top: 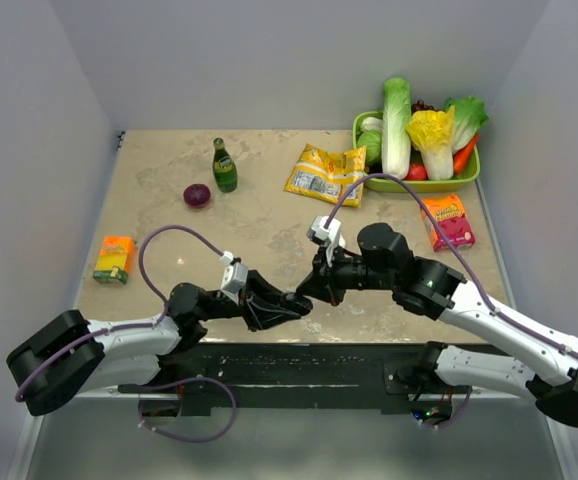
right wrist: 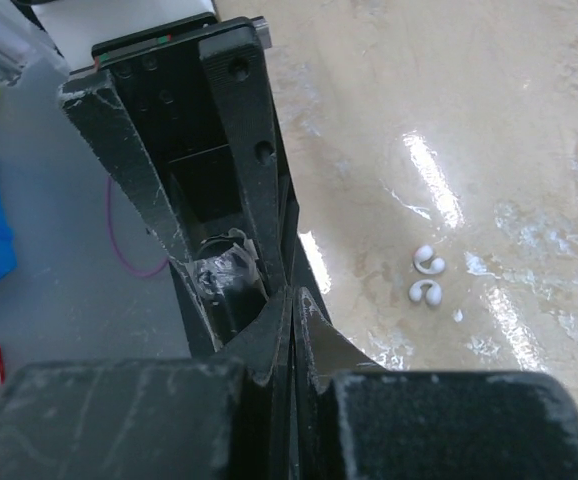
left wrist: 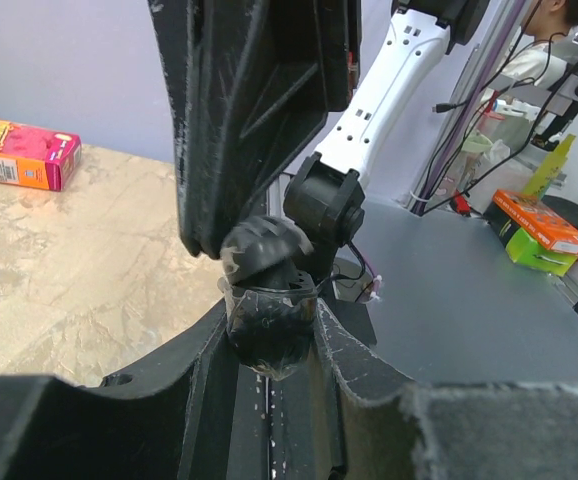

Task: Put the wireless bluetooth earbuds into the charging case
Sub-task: Close the charging case.

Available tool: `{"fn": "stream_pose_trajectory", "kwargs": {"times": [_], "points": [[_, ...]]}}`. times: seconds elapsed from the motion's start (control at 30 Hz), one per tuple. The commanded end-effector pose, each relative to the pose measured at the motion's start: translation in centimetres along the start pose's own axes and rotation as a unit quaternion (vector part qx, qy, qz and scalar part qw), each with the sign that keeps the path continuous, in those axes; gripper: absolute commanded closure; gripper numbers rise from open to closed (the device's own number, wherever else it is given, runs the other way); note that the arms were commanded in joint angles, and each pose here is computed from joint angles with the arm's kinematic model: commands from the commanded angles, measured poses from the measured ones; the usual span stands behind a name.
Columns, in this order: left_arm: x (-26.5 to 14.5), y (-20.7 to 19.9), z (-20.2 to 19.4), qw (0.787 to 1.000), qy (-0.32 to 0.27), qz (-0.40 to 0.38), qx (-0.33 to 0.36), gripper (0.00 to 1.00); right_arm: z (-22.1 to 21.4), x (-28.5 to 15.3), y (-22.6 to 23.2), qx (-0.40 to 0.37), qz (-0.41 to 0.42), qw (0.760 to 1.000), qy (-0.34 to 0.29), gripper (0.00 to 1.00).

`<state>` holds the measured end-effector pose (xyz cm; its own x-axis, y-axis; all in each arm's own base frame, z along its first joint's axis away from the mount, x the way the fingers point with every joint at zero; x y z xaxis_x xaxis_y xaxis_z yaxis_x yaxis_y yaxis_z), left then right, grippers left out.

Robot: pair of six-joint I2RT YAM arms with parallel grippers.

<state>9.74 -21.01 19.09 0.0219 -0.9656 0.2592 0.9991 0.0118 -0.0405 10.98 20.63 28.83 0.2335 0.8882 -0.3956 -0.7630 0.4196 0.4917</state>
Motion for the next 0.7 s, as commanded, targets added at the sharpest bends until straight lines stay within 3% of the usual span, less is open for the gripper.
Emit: {"fn": "stream_pose_trajectory", "kwargs": {"times": [0.0, 0.17, 0.2, 0.27, 0.33, 0.4, 0.43, 0.57, 0.67], "points": [[0.2, -1.5, 7.3, 0.956, -0.224, -0.049, 0.186, 1.0, 0.9, -0.5, 1.3, -0.027, 0.06, 0.998, 0.0, 1.0], [0.3, -1.3, 7.2, 0.957, -0.222, -0.043, 0.182, 1.0, 1.1, -1.2, 1.0, -0.025, 0.022, 0.999, -0.029, 1.0], [0.3, -1.2, 7.0, 0.958, -0.22, -0.039, 0.179, 1.0, 1.5, -1.5, 0.5, -0.008, -0.032, 0.997, -0.064, 1.0], [0.4, -0.7, 6.6, 0.964, -0.21, -0.01, 0.16, 1.0, 1.8, -3.0, -0.2, 0.012, -0.098, 0.986, -0.137, 0.85], [0.9, 0.6, 5.4, 0.978, -0.165, 0.041, 0.118, 1.0, 2.2, -4.1, -1.3, 0.043, -0.167, 0.96, -0.223, 0.79], [1.5, 2.5, 4.8, 0.98, -0.137, 0.125, 0.075, 1.0, 1.0, -4.4, -2.2, 0.055, -0.193, 0.948, -0.248, 0.73], [2.2, 3.6, 4.1, 0.981, -0.094, 0.162, 0.041, 1.0, 0.8, -4.3, -2.7, 0.058, -0.211, 0.941, -0.258, 0.72], [3.5, 8.2, 2.7, 0.945, -0.021, 0.326, -0.027, 1.0, -0.8, -2.4, -4.0, 0.06, -0.231, 0.949, -0.207, 0.64], [3.3, 11.4, 1.1, 0.917, 0.023, 0.394, -0.058, 1.0, -1.4, -1.4, -4.6, 0.066, -0.243, 0.951, -0.18, 0.62]]}}
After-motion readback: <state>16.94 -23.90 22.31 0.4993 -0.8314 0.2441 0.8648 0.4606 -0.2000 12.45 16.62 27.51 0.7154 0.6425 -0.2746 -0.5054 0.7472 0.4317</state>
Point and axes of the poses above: each gripper's point midway between its finger pads, its own x axis out along the fingers, its own y axis along the line the jaws close on, z = x × y, the point moved 10 cm from there along -x, back along the fingers, and after that the axes turned 13 degrees about x, right-handed, at the moved point
